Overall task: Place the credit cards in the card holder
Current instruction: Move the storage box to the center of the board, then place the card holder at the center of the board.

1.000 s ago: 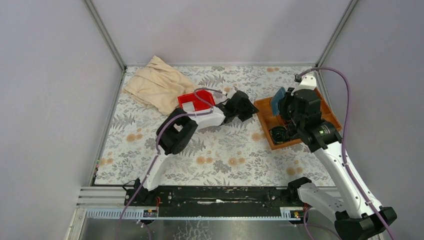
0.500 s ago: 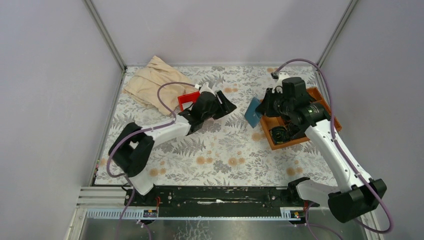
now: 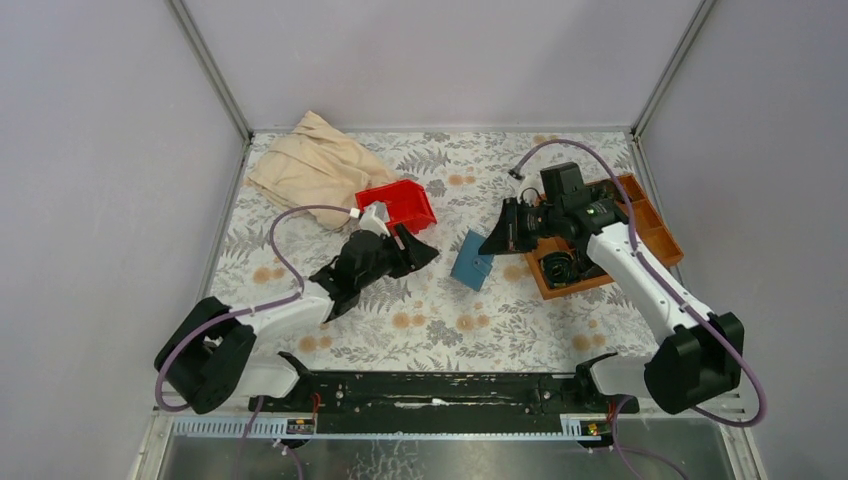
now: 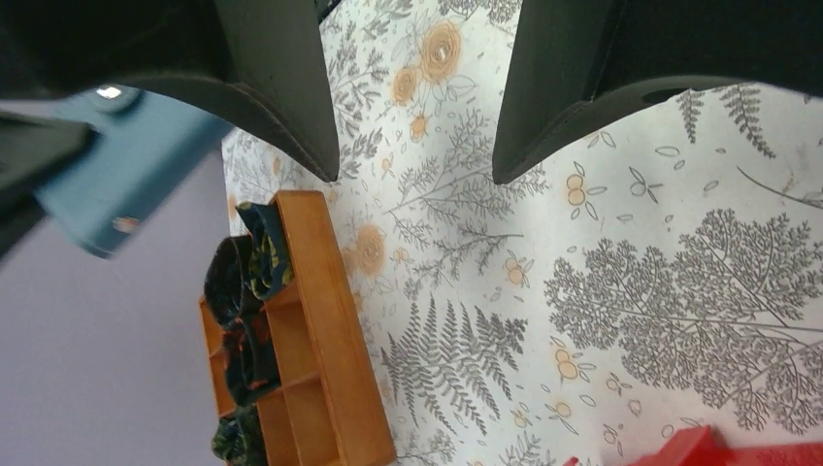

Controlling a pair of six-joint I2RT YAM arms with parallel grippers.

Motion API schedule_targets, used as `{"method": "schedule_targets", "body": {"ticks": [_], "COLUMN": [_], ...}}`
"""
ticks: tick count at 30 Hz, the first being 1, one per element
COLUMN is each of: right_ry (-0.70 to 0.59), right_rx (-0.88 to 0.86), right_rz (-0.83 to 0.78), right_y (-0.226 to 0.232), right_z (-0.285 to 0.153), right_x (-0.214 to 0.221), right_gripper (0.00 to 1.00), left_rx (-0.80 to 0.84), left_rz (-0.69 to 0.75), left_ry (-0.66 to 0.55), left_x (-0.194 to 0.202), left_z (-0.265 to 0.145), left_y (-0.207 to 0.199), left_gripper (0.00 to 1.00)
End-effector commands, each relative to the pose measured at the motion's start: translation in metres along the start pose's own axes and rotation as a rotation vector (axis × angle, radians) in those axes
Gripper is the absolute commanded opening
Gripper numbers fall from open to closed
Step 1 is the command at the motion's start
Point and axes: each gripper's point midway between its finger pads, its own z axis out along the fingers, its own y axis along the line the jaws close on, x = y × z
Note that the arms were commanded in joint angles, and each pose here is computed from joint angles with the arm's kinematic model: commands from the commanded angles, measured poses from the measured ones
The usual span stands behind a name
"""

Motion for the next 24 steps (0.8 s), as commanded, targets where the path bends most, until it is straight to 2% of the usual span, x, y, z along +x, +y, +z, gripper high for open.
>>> {"method": "schedule_targets", "body": {"ticks": [1, 24], "right_ry": [0.072, 0.324], "right_rx": [-0.138, -0.176], "right_rz": [0.051, 0.120], "right_y": [0.011, -0.027], "right_z": [0.019, 0.148], "right_x": [0.008, 0.021], "right_gripper": [0.00, 0.00], "left_rx": [0.144, -0.048], "left_rz": [0.007, 0.002], "left_ry": [-0.061, 0.009], "left_x": [-0.010, 0.027], "left_z": [-0.017, -0.022], "left_y": [-0.025, 0.043], "left_gripper": [0.66, 0.62]}}
